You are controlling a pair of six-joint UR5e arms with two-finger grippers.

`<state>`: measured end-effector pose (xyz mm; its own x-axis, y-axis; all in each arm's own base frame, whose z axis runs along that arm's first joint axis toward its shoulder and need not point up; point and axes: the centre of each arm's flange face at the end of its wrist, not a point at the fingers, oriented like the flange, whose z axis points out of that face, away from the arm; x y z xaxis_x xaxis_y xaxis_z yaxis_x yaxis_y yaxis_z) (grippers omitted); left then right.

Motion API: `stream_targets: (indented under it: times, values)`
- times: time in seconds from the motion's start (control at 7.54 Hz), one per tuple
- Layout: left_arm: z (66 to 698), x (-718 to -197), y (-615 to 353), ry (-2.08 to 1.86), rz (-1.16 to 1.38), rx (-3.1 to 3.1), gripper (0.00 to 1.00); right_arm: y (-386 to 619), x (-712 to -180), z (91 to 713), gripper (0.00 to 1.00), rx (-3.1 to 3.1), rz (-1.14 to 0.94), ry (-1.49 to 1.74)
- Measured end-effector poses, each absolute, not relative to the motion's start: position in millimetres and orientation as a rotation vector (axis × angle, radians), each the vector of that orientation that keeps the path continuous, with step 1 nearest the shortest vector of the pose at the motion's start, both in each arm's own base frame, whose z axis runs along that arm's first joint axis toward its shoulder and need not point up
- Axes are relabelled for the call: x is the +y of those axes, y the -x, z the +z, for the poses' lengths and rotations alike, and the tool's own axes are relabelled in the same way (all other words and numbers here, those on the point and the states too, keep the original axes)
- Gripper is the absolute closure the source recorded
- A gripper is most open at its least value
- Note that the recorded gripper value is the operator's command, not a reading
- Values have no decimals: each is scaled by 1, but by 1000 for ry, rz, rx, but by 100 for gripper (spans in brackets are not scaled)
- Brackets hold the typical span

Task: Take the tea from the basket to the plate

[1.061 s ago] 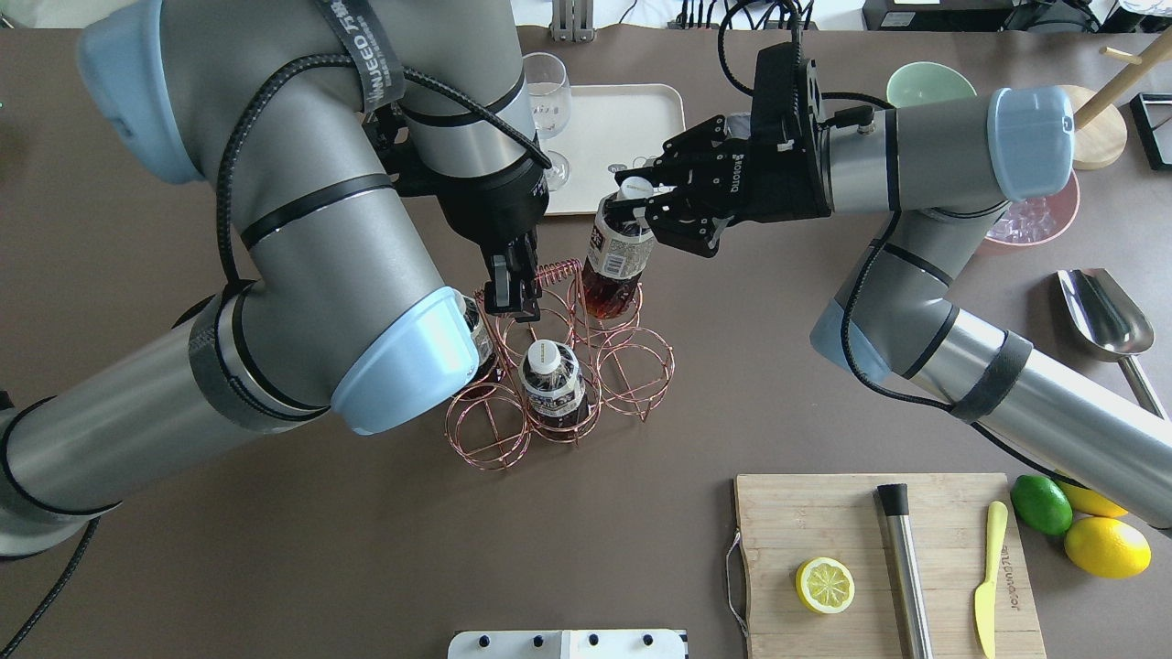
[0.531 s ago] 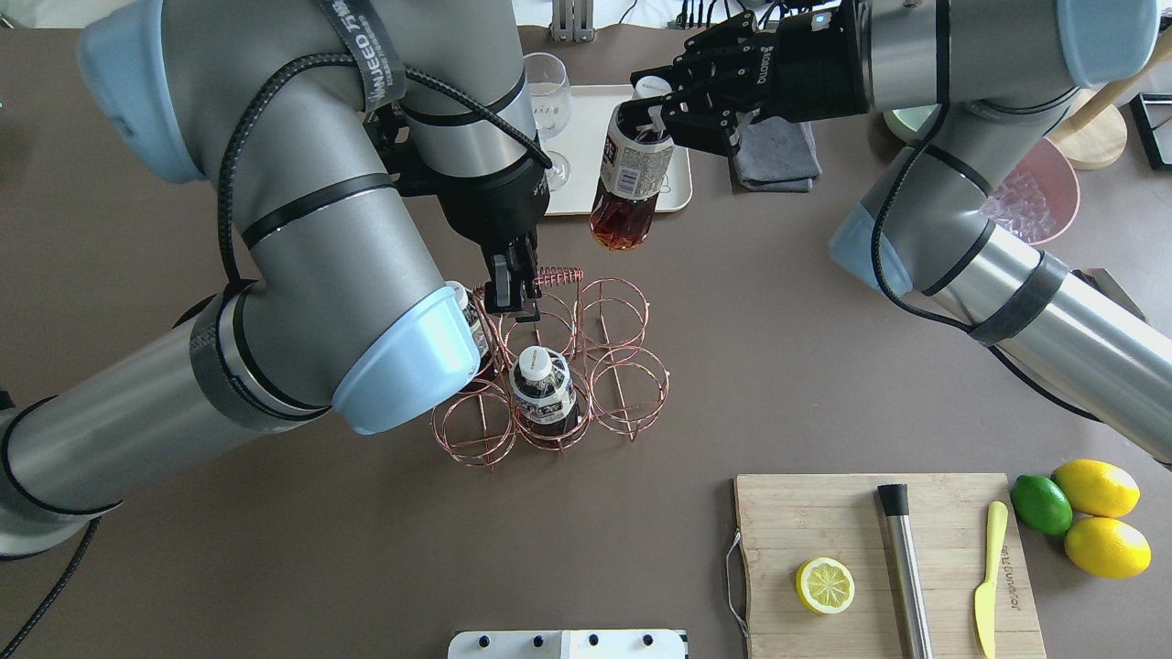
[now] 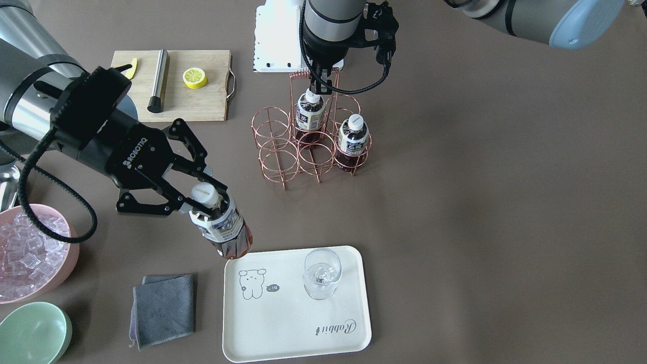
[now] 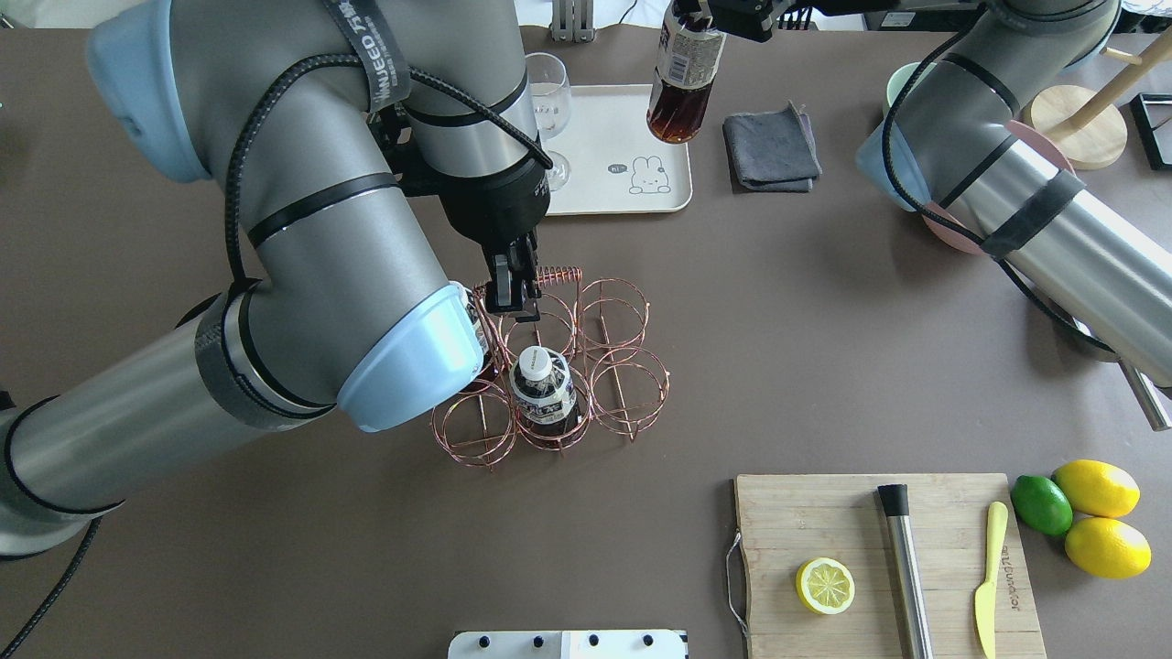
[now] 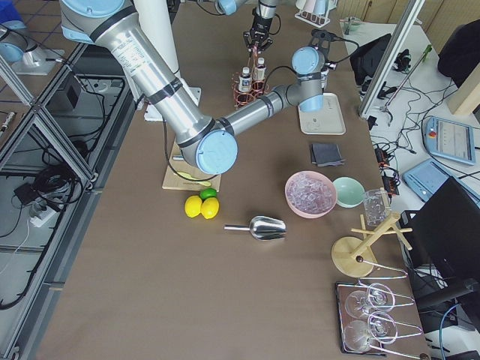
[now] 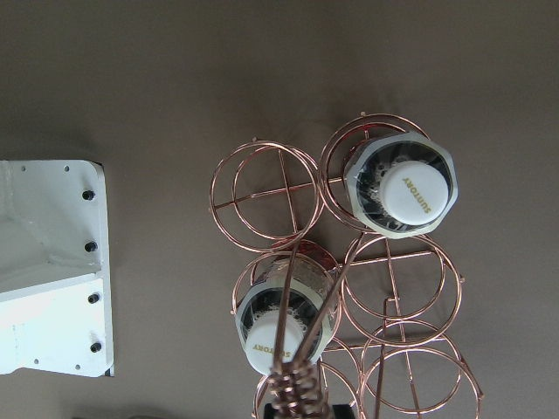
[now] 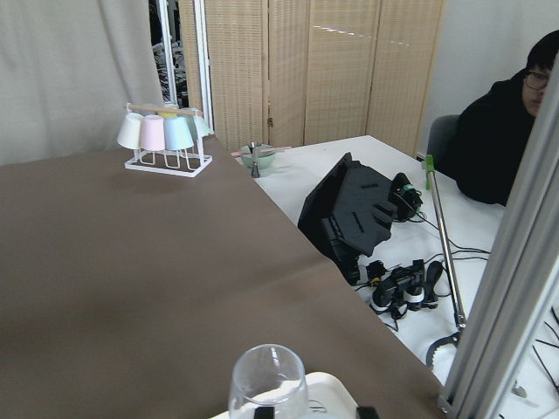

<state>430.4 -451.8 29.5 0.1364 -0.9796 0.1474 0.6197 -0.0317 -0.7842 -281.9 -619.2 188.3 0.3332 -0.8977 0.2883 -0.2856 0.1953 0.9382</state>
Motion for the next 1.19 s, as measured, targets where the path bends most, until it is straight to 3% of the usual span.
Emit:
stream_targets:
  times: [0.53,1.19]
  values:
    - [30,-452,-430,852,-1391,540,100,321,-685,241,100,-1005,-488,-1338]
    - [29,-472,-370,834,-1484,550,100,397,-672,256,100,-979,-441,-1337]
